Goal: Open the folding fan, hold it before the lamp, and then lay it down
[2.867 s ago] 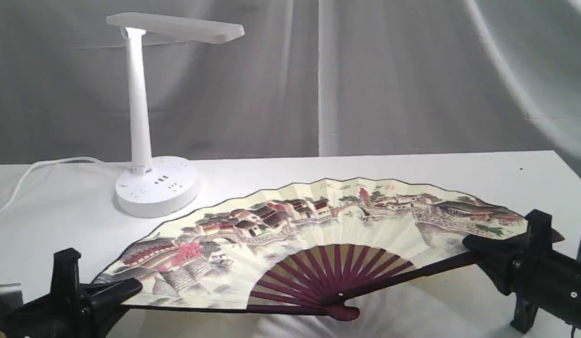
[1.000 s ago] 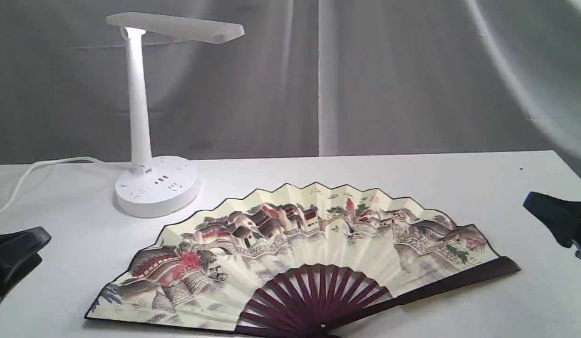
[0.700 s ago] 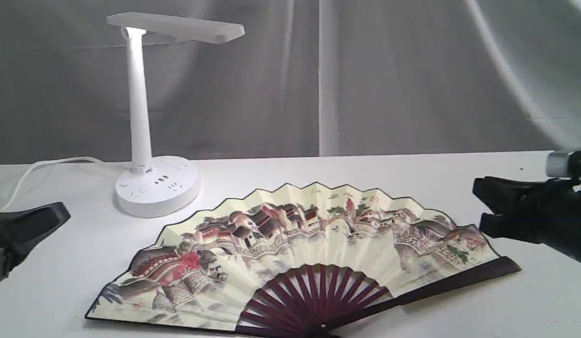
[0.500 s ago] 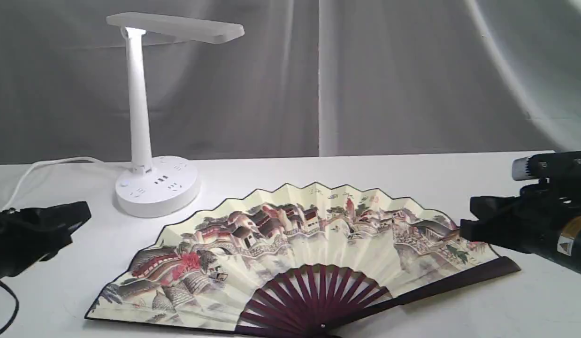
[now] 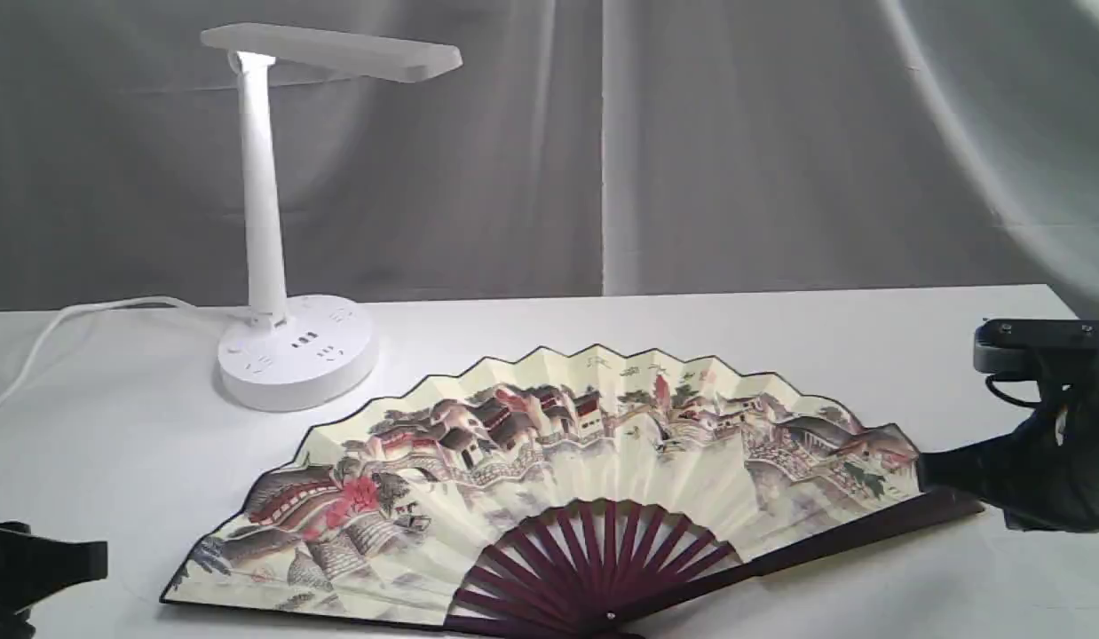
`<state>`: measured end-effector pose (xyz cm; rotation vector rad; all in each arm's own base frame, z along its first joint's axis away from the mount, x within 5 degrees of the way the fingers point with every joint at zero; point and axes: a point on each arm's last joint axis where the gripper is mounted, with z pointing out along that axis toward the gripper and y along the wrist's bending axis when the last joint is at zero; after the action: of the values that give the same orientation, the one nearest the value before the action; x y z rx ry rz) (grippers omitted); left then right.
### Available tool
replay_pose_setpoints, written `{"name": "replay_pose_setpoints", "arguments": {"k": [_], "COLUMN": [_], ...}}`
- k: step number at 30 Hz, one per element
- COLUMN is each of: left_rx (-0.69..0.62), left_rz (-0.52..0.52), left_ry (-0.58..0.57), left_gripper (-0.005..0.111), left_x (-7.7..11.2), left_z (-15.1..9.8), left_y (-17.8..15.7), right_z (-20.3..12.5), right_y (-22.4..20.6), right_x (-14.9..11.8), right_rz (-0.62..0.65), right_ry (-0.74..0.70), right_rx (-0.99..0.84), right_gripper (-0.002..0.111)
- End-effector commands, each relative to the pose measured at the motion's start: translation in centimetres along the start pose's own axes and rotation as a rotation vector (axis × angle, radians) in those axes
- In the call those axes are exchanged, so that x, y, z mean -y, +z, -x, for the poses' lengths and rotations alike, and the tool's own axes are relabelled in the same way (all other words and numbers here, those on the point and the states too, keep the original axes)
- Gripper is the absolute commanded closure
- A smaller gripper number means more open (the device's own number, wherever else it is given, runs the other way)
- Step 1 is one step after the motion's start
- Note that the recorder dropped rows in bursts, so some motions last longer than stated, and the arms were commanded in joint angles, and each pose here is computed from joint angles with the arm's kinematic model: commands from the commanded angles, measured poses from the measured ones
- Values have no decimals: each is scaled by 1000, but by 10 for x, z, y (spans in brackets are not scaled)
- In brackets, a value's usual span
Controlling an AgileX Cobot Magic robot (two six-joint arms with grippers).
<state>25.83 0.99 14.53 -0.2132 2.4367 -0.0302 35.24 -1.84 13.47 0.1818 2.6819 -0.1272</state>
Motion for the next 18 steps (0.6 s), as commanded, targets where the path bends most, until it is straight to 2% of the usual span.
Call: {"name": "replay_pose_setpoints", "arguments": {"k": [1,3,6,14,16,18], "left_rx": [-21,-21,-21,-52,-71,-85], "left_rz": [-3,-2,-2,-5,-6,-8], "left_ry": [-138,-177,-171,-86,-70,-47], "left_gripper": [76,76,76,78,85,100], "left_x": [1,1,1,2,2,2], "left_z": [-1,-1,-1,-4,-5,-5], "left_y": [-2,-2,-2,-3,-6,-11], "right_z": [0,0,0,-11,-18,-25], "right_y": [-3,-3,-3,-21,-31,-42], "right_x": [-1,-1,-1,1,1,2], "right_rz": [2,2,2,15,32,43], "right_ry": [18,18,8,4,4,5], "right_rx": [-16,-16,-16,17,61,92], "right_gripper": [108,108,108,108,108,108]}}
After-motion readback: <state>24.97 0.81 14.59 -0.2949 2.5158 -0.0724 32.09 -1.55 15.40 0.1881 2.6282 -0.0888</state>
